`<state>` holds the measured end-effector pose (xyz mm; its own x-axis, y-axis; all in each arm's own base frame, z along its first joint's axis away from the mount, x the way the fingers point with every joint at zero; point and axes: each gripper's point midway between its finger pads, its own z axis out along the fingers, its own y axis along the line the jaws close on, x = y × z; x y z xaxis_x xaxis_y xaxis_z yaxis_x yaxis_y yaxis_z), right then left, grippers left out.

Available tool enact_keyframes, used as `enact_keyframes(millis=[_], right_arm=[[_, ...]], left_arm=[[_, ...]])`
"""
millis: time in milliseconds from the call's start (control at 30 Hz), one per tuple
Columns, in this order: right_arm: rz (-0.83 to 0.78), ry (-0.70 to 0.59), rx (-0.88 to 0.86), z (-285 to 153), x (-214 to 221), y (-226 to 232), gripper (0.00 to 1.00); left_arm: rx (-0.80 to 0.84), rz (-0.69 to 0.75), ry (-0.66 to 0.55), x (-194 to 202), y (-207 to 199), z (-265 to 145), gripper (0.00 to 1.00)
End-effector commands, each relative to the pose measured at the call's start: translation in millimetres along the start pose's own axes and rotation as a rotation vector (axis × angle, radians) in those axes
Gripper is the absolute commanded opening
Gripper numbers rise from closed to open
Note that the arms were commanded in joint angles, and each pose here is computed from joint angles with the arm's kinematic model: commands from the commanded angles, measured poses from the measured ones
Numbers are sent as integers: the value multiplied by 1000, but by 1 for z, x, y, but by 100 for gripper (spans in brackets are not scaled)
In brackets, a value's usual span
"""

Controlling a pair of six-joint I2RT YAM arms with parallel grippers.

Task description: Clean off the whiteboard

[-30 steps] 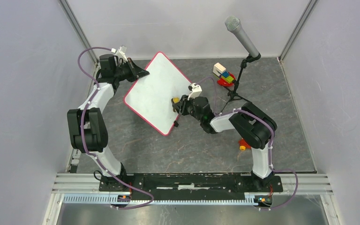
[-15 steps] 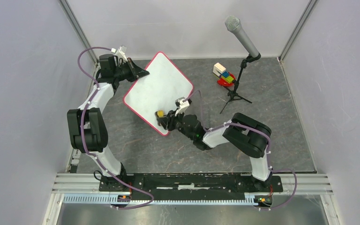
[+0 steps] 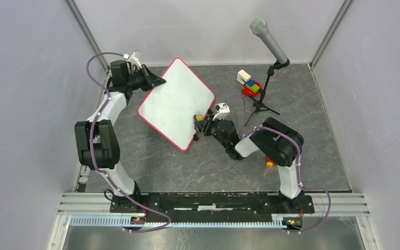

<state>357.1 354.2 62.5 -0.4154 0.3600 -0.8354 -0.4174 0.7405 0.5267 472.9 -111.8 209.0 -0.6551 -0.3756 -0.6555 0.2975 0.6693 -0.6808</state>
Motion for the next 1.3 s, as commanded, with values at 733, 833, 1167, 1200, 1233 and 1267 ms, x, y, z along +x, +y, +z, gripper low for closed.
enact_keyframes(millis=[733, 833, 1167, 1200, 1233, 1267], right_arm=[[-23, 95, 51, 74, -21, -37, 29], [-89, 109, -2, 79, -16, -2, 29], [-115, 43, -118, 61, -27, 46, 30], [-83, 37, -97, 60, -28, 33, 30], [-49, 36, -83, 59, -27, 20, 30], [-27, 38, -57, 58, -26, 4, 30]], left_arm=[[-17, -88, 84, 27, 2, 3, 2], [-19, -87, 83, 27, 2, 3, 2], [-14, -86, 81, 26, 0, 2, 2], [-13, -85, 80, 26, 0, 2, 2], [-13, -85, 80, 26, -1, 2, 2], [-13, -85, 80, 26, -1, 2, 2]])
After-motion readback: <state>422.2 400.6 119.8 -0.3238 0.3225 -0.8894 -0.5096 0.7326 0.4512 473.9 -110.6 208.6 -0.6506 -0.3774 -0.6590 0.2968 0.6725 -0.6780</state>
